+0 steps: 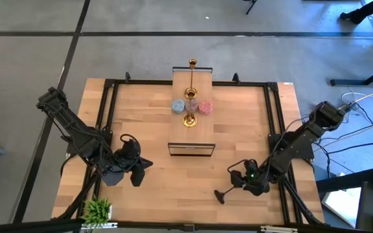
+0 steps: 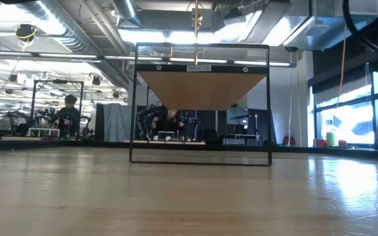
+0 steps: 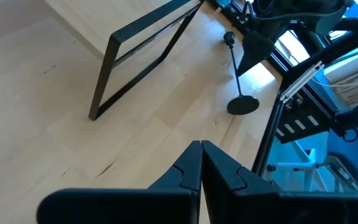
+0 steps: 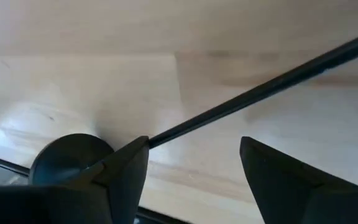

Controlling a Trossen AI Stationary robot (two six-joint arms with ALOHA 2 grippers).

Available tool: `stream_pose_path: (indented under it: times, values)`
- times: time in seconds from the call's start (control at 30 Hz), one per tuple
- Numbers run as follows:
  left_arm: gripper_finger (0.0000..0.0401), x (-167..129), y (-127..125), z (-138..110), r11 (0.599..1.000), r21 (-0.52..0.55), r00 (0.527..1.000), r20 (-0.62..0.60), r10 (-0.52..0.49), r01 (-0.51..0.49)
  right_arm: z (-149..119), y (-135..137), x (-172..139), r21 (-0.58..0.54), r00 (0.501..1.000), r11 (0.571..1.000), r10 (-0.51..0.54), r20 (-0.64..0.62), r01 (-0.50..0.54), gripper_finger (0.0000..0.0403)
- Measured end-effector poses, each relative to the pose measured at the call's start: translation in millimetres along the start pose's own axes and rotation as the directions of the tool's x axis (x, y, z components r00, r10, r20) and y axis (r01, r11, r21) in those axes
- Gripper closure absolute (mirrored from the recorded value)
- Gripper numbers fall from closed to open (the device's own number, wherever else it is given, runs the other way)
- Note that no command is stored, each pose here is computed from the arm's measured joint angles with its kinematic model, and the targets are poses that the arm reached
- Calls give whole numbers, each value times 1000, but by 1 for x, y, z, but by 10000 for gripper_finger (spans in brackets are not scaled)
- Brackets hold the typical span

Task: Pick & Place candle stick holders
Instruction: Put the black candle holder on the shelf

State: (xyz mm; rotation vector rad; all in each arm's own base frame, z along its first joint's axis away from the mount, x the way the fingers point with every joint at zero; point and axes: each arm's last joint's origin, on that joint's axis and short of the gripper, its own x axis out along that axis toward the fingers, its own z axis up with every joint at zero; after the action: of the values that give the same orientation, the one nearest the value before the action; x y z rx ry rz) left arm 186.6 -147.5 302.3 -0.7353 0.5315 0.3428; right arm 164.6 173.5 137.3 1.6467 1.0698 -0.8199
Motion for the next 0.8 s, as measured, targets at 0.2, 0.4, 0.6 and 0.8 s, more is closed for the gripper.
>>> stream_pose_path:
  times: [0.2, 0.4, 0.6, 0.8]
  values:
    - [400, 0, 0, 0, 1000, 1, 1000, -1, 0, 0, 8, 3, 2, 17, 999, 1000, -5, 48, 4, 149]
    - [400, 0, 0, 0, 1000, 0, 1000, -1, 0, 0, 9, 4, 2, 26, 999, 1000, -9, 43, 8, 152]
    - [400, 0, 0, 0, 1000, 1, 1000, -1, 0, 0, 8, 4, 2, 27, 999, 999, -21, 30, 20, 186]
    - [400, 0, 1, 0, 1000, 5, 1000, -1, 5, -5, 8, 3, 2, 21, 999, 999, -33, 21, 33, 250]
